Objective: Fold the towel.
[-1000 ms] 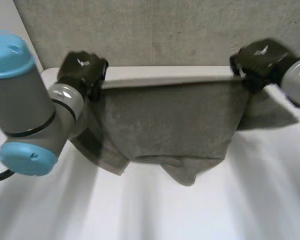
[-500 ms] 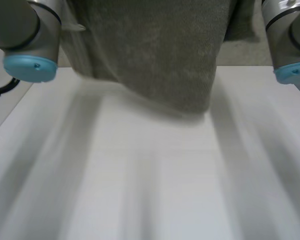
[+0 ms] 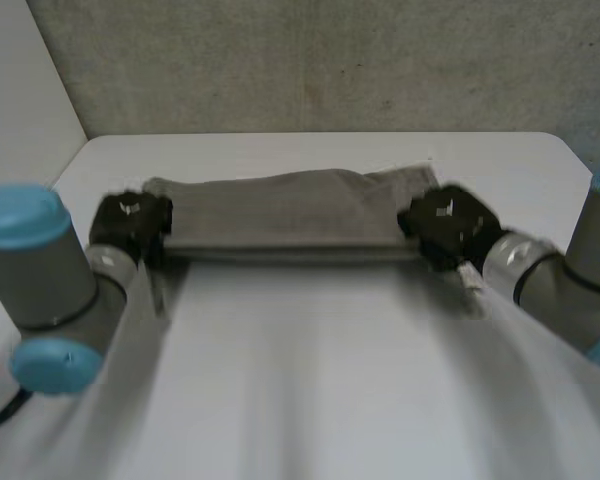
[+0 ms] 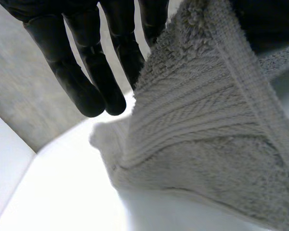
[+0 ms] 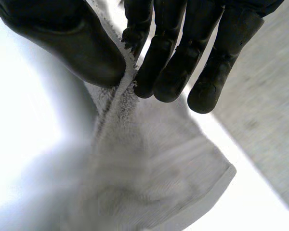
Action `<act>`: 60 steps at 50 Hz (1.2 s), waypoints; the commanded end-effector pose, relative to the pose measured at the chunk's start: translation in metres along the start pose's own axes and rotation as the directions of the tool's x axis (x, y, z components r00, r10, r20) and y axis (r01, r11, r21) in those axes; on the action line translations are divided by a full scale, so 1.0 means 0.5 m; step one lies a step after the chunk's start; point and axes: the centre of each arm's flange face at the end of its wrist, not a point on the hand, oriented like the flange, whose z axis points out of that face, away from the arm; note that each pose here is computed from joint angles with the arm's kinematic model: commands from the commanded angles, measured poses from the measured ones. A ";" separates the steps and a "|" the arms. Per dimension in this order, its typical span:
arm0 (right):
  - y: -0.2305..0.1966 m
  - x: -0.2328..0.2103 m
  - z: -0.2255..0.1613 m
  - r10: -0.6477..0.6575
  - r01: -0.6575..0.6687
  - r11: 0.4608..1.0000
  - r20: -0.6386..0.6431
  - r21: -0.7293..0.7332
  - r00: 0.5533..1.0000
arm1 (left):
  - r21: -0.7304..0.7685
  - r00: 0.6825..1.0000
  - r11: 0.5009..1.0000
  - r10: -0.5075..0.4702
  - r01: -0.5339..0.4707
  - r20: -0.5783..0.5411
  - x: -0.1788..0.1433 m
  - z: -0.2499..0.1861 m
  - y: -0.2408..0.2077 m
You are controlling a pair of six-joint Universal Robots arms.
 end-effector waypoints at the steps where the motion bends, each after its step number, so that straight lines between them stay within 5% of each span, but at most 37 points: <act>1: 0.059 -0.032 -0.025 -0.006 0.009 0.994 0.034 -0.104 0.999 | -0.019 0.992 0.993 0.119 -0.120 -0.041 0.024 -0.021 0.058; 18: 0.132 -0.002 -0.016 0.188 -0.205 0.970 -0.132 -0.132 0.973 | 0.078 0.990 0.987 0.139 -0.140 0.010 0.022 -0.007 0.059; 60: 0.191 0.028 -0.001 0.162 -0.188 0.960 -0.136 -0.206 0.977 | 0.071 0.990 0.987 0.143 -0.143 0.006 0.027 -0.015 0.079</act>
